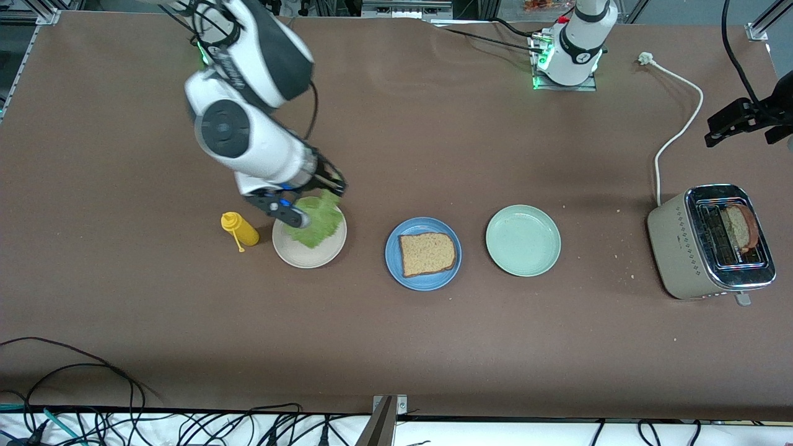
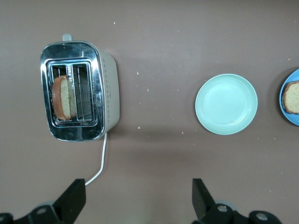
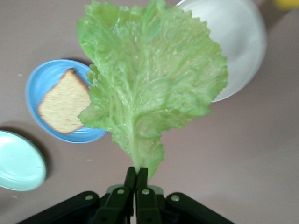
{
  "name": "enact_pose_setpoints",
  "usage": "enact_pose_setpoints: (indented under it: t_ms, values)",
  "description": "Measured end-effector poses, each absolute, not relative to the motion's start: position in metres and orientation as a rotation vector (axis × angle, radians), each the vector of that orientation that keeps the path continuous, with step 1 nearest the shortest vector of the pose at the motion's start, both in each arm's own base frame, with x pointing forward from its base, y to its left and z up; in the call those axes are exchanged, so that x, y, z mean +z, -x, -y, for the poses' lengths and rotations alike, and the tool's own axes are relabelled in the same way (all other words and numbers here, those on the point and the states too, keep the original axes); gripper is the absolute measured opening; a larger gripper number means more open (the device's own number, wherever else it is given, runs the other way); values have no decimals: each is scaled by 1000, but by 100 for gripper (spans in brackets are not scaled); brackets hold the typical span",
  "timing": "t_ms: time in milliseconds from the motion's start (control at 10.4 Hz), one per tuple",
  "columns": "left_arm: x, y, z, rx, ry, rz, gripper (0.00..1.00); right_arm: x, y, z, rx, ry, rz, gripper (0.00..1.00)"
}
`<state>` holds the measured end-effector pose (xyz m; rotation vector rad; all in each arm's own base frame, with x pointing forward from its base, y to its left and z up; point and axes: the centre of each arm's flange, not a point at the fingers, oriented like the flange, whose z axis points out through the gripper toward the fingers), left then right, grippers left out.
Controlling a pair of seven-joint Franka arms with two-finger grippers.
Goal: Make sandwich in blue plate with both arms
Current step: 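Lower the lettuce onto the bread and open the right gripper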
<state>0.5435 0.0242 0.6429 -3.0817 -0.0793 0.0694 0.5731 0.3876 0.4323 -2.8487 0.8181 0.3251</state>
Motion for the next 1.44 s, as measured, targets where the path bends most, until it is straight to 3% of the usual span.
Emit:
enact_pose_setpoints:
  t_ms: [383, 670, 862, 1436]
  values:
    - [642, -544, -26, 72, 3081, 85, 100, 348, -546, -498, 271, 2565, -1170, 3]
    - [642, -544, -23, 73, 3082, 74, 100, 315, -565, -509, 223, 2332, -1337, 3]
    - [642, -544, -17, 73, 3082, 60, 100, 319, -579, -518, 182, 2228, -1334, 3]
    - [642, -544, -14, 73, 3082, 51, 100, 261, -564, -544, 107, 2262, -1238, 6]
